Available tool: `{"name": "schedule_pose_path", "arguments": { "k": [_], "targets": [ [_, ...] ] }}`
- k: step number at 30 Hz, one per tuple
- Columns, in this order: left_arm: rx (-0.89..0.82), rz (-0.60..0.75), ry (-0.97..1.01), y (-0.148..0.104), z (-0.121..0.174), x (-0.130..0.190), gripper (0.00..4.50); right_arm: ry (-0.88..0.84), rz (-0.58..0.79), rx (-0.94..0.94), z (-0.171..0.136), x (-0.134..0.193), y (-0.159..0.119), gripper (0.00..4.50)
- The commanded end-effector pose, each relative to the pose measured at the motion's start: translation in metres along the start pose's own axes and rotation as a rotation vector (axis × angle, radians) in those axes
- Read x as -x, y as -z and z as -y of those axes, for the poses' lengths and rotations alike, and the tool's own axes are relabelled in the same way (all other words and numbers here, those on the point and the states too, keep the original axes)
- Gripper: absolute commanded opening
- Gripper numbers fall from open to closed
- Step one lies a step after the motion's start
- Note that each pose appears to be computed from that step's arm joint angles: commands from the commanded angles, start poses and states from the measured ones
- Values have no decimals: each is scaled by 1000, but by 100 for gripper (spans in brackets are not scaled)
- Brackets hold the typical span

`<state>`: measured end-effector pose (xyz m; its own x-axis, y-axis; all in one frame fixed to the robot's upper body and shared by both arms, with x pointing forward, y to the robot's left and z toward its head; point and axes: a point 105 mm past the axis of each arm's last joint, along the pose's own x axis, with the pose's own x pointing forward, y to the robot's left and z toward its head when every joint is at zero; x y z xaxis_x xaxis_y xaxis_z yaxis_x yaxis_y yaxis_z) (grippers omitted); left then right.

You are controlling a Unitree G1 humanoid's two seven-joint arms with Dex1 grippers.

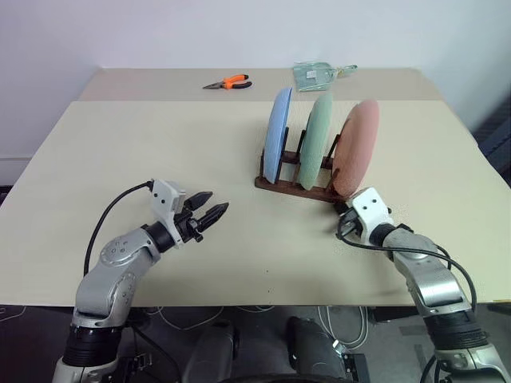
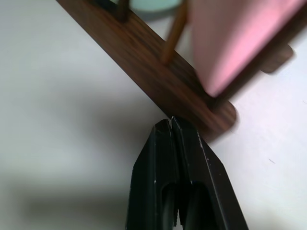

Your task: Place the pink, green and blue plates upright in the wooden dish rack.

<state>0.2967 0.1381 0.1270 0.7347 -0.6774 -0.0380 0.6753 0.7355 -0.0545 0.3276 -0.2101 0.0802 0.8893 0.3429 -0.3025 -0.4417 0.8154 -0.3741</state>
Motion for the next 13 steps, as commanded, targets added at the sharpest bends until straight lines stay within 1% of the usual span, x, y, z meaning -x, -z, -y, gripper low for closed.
{"name": "schedule_pose_path", "arguments": {
  "k": [1,5,8,11,13],
  "targets": [
    [-57,9,-14,-9,-2,8,258,32,11,26,29,27,0,5],
    [-103,-39,-82,0,-20,23,258,-24,-16,1,44,69,17,5],
    [-146,-73,-161,3,-41,38,258,-17,-12,-33,61,94,19,5],
    [-153,-85,-216,4,-58,52,258,-13,17,-51,72,103,13,5],
    [-160,-89,-224,3,-61,56,258,-14,37,-45,75,101,8,5]
  ]
}}
